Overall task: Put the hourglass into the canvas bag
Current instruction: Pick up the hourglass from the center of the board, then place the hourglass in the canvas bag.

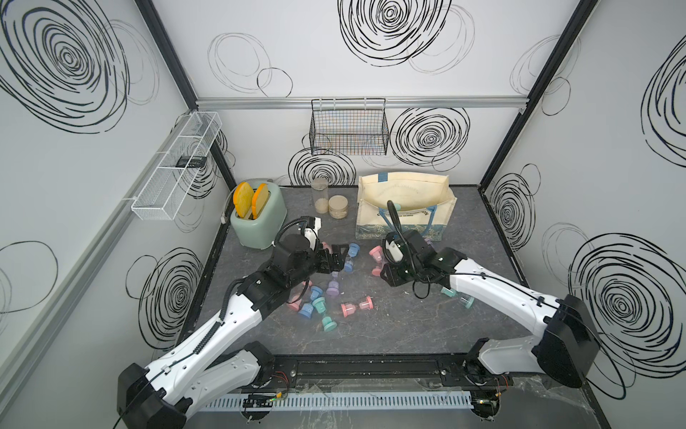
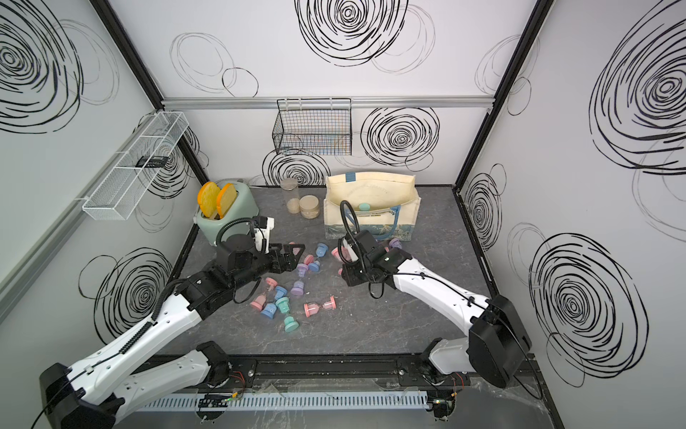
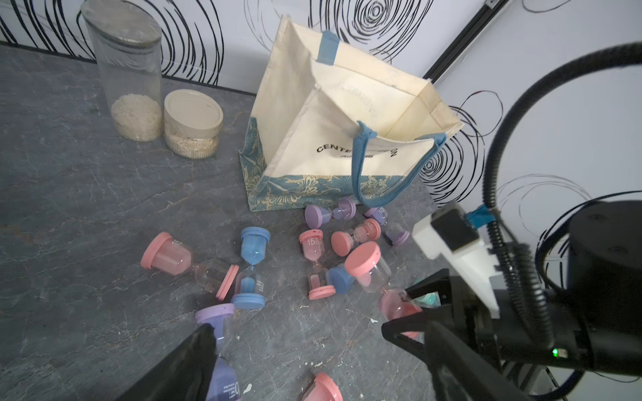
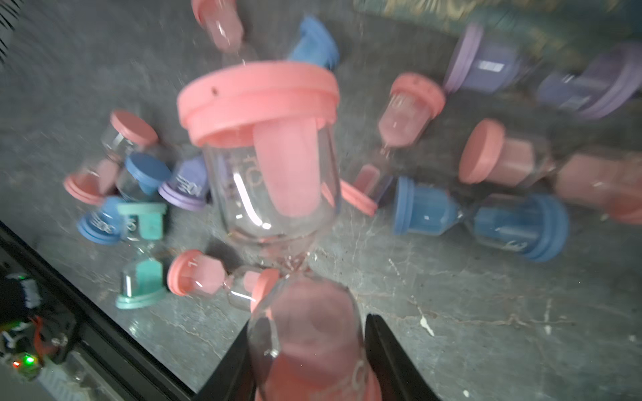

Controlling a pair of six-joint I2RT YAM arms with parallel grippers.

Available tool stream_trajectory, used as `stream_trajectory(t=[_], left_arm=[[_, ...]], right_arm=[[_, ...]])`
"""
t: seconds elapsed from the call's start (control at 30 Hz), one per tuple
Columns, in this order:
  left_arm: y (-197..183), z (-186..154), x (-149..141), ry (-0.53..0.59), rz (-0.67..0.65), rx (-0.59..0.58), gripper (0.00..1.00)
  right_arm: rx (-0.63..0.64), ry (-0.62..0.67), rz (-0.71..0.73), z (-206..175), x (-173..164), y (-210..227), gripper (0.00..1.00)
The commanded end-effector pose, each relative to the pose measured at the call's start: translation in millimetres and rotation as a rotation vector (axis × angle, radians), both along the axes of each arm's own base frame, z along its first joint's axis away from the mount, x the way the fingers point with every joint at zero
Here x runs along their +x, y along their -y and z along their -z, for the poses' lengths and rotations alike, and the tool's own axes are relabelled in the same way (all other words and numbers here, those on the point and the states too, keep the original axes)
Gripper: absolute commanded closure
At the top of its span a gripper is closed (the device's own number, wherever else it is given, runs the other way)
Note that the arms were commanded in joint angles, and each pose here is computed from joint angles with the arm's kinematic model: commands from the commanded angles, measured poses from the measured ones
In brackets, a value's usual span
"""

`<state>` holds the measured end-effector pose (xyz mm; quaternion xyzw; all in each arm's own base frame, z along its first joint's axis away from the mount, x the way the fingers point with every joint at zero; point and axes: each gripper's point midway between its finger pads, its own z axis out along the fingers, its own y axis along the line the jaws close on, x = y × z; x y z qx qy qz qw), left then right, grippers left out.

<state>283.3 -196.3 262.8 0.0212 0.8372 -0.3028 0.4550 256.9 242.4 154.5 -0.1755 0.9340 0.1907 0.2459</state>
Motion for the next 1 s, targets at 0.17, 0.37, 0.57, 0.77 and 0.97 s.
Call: stream_trajectory(t=[0.17, 0.37, 0.57, 0.77, 0.97], left_arm=[[17, -54, 19, 0.106, 0.023, -0.085, 0.04], [37, -67, 35, 0.123, 0.058, -0.120, 0.04], [59, -64, 50, 0.114, 0.087, -0.118, 0.04], [80, -55, 63, 0.096, 0.117, -0.118, 0.04], [92, -39, 76, 0.064, 0.130, -0.100, 0.04]], right_arm=[[0.132, 0.277, 0.115, -113, 67, 25, 0.63], [0.138, 0.345, 0.227, -142, 128, 48, 0.65], [0.092, 0.348, 0.296, -136, 178, 63, 0.66], [0.059, 0.322, 0.322, -118, 209, 69, 0.66], [0.016, 0.285, 0.332, -93, 230, 67, 0.67]])
